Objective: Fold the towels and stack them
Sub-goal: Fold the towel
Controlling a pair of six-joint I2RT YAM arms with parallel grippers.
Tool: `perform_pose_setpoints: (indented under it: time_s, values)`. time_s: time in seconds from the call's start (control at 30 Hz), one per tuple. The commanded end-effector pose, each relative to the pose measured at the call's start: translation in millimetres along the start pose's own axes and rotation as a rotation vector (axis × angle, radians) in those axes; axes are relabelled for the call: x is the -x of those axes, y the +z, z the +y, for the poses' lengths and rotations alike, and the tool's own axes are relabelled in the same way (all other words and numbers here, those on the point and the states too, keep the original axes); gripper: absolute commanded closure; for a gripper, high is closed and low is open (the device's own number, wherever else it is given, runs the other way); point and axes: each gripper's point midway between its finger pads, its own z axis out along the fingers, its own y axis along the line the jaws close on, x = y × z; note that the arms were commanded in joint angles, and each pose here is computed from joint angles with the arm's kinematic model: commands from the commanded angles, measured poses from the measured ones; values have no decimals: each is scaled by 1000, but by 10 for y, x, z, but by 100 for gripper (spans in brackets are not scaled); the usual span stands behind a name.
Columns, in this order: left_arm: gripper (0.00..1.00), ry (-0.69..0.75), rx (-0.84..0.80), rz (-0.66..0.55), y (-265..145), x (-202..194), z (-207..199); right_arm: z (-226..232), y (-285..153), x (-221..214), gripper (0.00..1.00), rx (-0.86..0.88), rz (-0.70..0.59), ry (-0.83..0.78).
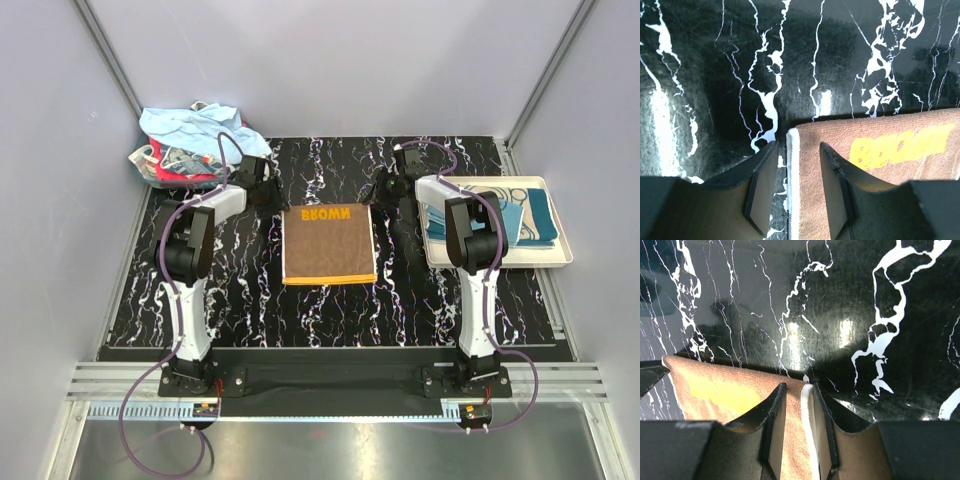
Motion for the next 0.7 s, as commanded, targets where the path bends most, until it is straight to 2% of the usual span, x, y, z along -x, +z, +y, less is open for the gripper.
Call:
perform_pose_setpoints:
  time_s: [0.0,0.4,0.53,0.57,0.6,0.67]
  values:
    - [56,9,-13,-4,80,-6,-16,87,34,78,65,8,-25,-43]
    - [61,11,-11,-1,178,-19,-2,43,117,19,66,1,-9,-46]
    - [67,11,-23,-7,207,-10,-17,15,140,-1,72,-8,-6,-53]
    - [69,10,-27,-5,210,-13,-24,11,135,5,77,-12,-8,-55]
    - [75,10,-28,-4,217,-18,-23,-4,138,8,79,-16,-9,-52]
    - [79,13,-40,-11,209,8,-60,-11,133,11,83,-21,-10,-53]
